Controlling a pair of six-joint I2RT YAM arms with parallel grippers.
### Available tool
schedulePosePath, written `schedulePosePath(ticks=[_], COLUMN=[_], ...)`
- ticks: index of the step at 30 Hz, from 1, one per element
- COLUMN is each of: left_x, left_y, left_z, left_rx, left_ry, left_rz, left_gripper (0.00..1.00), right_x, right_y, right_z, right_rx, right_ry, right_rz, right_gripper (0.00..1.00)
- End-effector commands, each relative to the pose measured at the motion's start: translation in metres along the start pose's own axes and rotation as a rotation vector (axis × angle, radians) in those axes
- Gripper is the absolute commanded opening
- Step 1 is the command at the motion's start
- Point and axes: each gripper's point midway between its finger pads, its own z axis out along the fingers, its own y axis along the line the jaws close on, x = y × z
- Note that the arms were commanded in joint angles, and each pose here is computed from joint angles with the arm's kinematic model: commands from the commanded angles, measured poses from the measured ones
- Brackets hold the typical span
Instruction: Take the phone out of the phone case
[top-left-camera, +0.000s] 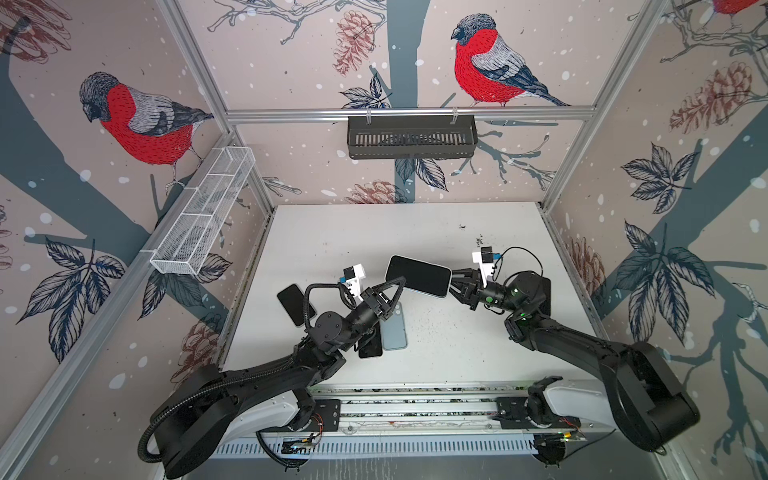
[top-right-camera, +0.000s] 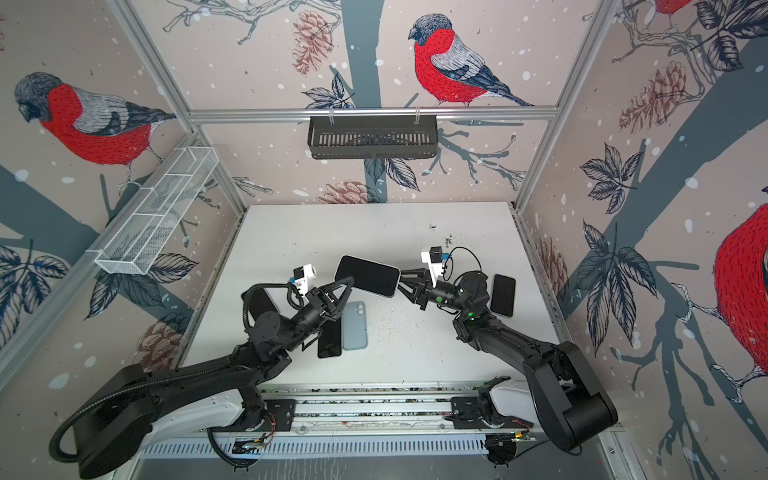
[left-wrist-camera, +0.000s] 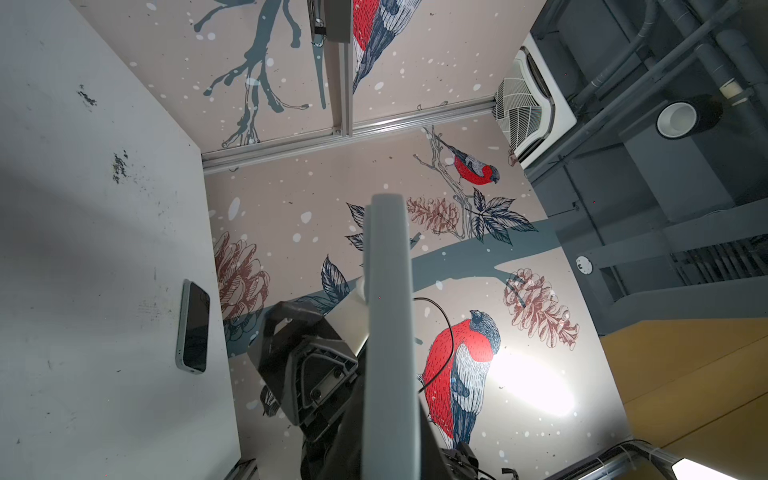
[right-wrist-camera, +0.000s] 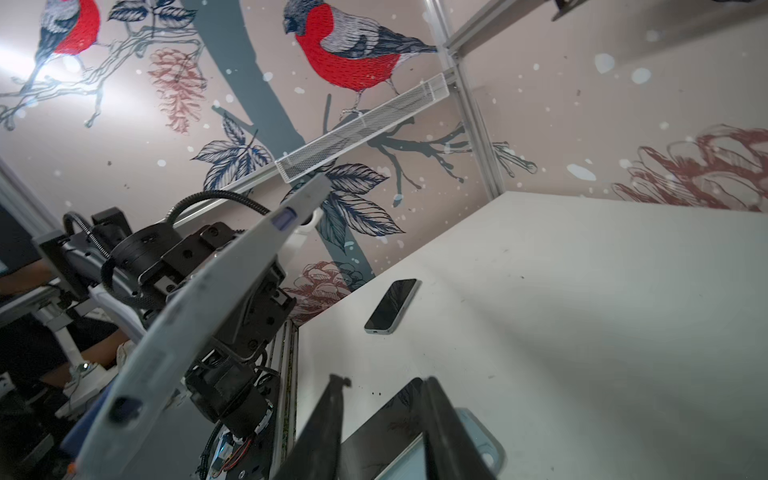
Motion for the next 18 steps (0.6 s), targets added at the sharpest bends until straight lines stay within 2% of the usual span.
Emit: schedulePosePath(ticks=[1,3,5,11,18], left_x=[-0.005,-0.007,-0.008,-0.010,-0.008], left_y=[-0.020,-0.017,-0.015,-0.009,-0.010], left_z=[-0.004,-0.006,-0.007,-0.009,-0.007], left_rx=[0.080,0.069,0.067,0.059,0.070], left_ry=[-0.012,-0.012,-0.009,-0.008,0.004], left_rz=[-0.009,-0.004,-0.011,-0.025,-0.028], left_gripper=[0.00,0.00,0.00,0.00,0.00], right_x=[0.006,0.000,-0.009,-0.032,-0.043], right_y=[-0.028,-0.032,-0.027,0.001,0.028], right_z=[-0.012,-0.020,-0.024,-0.025,-0.016], right_rx=[0.137,0.152,0.119,0.019,-0.059], right_ry=[0.019,0.002,-0.005,-0.013,0.010], right_rz=[0.142,0.212,0.274,0.362,0.396], right_gripper=[0.48,0.59,0.64,0.69,0.69])
